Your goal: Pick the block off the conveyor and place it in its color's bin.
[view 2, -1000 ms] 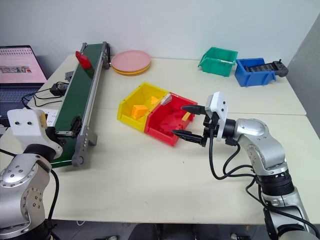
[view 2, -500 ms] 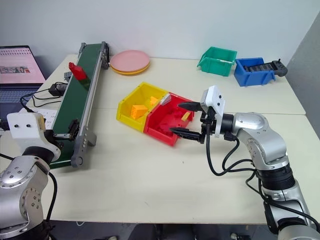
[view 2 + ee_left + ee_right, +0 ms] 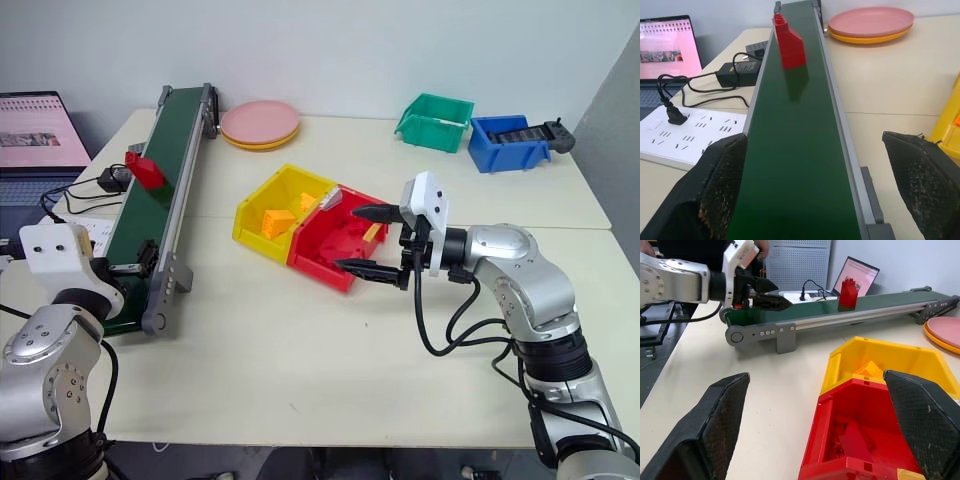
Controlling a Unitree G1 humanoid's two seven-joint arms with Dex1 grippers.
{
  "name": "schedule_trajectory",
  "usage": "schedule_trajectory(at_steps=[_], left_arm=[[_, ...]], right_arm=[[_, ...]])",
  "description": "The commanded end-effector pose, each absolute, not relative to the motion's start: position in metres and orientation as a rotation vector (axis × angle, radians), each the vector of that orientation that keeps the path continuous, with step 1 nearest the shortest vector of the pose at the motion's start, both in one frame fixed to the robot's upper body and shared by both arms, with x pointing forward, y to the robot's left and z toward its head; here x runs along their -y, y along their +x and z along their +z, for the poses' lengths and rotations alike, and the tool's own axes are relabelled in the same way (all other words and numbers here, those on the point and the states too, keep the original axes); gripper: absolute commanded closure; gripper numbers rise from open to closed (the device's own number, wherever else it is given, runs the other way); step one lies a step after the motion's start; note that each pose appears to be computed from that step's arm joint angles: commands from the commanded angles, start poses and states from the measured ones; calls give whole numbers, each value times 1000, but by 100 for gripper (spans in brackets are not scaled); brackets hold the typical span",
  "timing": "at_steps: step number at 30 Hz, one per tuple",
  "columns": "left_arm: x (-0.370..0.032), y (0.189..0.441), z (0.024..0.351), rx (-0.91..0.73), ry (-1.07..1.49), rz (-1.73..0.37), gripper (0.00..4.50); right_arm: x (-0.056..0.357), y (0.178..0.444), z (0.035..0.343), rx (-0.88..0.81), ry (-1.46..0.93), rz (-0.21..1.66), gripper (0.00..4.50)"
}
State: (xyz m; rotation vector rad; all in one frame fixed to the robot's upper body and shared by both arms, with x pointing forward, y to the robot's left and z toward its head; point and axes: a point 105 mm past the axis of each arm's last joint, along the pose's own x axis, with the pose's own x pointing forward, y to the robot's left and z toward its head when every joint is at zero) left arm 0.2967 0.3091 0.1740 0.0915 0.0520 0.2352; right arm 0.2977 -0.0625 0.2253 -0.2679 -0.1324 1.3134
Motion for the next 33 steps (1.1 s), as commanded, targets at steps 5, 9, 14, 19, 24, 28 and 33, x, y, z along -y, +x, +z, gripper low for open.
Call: schedule_trajectory(at_steps=[5,9,14,19,24,28,33], left_arm=[[-324,296,185,-25,25,278,3],[-328,296,183,-36,-6,286,3],[-332,295,178,-66,5,302,3],[-333,295,175,-83,5,310,3],[-332,296,170,-105,9,304,3],[-329,297,165,-128,14,294,68],[-319,294,162,-133,27,277,163]], right_arm=[[58,289,233,170,-310,1338,0],[58,287,231,165,-310,1345,0],[57,283,225,144,-320,1374,0],[57,280,223,137,-322,1383,0],[57,279,222,136,-324,1384,0],[57,278,223,138,-325,1382,0],[58,278,223,139,-326,1380,0]])
